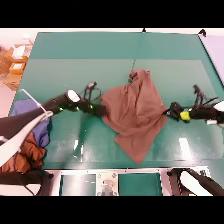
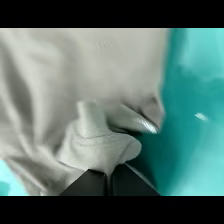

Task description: Fold the shirts.

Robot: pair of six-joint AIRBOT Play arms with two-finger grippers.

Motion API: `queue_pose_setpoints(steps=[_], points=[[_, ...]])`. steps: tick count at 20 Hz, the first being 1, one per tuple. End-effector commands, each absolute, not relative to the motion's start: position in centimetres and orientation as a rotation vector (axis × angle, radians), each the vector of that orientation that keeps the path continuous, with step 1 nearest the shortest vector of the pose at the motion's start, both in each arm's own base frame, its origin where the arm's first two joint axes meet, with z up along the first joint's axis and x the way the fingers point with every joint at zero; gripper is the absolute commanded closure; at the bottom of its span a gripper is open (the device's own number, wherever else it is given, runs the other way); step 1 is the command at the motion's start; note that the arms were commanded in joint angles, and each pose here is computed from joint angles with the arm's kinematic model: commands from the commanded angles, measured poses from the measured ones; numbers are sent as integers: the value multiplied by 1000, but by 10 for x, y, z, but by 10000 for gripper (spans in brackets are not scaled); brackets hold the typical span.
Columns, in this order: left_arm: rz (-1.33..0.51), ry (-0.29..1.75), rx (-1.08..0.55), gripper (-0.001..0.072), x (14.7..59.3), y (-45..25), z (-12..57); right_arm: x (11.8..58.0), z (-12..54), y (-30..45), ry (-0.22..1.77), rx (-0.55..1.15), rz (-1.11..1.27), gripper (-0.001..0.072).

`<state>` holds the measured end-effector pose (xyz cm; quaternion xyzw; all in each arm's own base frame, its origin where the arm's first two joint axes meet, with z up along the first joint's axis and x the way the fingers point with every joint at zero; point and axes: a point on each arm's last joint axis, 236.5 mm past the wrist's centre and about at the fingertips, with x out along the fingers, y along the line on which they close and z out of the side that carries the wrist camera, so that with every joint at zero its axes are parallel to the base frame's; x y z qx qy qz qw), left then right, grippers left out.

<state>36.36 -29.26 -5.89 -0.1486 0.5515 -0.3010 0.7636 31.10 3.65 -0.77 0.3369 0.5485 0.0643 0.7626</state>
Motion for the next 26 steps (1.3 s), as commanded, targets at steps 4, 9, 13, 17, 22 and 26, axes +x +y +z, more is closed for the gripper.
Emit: queue_pose_setpoints(steps=[4, 9, 13, 17, 22, 26], points=[[-727, 376, -101, 689, 395, -266, 314, 372, 254, 49, 700, 511, 396, 693], [-787, -180, -51, 688, 263, -211, 568, 301, 496, 70, 129, 208, 426, 693], [-810, -168, -26, 688, 233, -204, 572, 245, 559, 78, -83, 120, 386, 692], [-818, 48, -10, 687, 252, -214, 516, 251, 543, 68, -51, 110, 338, 692], [-687, 447, 83, 687, 336, -221, 363, 335, 424, 47, 250, 223, 345, 692], [-587, 773, 28, 688, 437, -228, 187, 422, 253, 30, 533, 363, 302, 691]])
